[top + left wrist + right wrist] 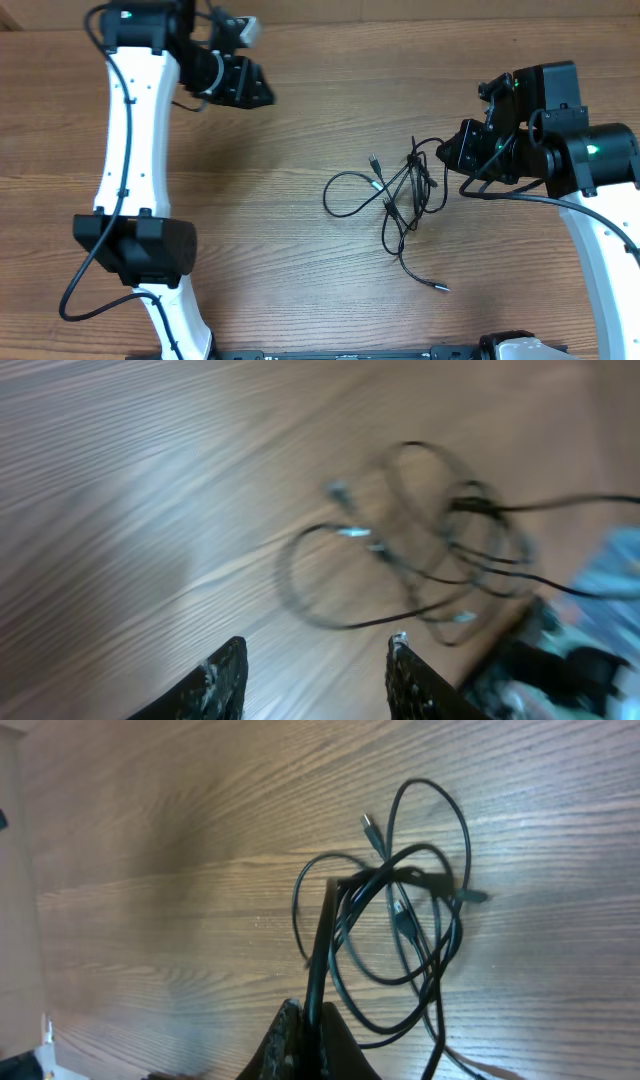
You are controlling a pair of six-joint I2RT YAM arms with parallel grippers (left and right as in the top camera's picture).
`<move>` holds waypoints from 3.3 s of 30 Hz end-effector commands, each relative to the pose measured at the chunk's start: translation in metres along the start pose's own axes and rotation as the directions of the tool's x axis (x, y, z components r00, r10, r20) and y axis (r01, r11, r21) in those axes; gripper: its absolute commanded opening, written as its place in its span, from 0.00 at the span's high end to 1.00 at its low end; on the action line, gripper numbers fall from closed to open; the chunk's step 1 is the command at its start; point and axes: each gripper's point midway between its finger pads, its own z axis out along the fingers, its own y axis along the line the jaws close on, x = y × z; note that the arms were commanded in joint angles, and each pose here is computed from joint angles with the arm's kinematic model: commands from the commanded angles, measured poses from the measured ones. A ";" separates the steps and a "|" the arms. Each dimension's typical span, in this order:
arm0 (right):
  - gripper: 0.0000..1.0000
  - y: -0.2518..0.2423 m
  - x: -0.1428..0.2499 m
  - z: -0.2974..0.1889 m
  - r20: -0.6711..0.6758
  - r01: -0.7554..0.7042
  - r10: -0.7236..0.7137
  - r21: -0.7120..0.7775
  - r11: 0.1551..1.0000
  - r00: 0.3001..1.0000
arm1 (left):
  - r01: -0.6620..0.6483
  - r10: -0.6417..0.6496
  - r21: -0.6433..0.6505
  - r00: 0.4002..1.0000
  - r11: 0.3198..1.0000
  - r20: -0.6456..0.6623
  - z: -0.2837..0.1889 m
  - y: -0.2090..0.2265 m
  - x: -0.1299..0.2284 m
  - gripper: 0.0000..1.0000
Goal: Untangle cables
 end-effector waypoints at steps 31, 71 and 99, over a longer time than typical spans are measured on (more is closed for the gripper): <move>0.96 -0.005 -0.084 -0.095 0.343 -0.190 0.216 -0.106 0.976 0.914 | 0.067 -0.065 0.064 0.997 0.996 -0.035 0.134 -0.202 -0.004 0.41; 0.96 -0.044 -0.065 -0.091 0.329 -0.244 0.198 0.105 0.964 0.923 | -0.063 0.070 -0.050 0.985 0.997 0.156 0.098 -0.150 -0.054 0.96; 0.44 -0.068 -0.057 -0.004 -0.053 -0.054 0.062 0.143 0.988 0.997 | -0.092 0.128 -0.090 0.771 0.992 0.624 -0.152 -0.160 -0.058 0.96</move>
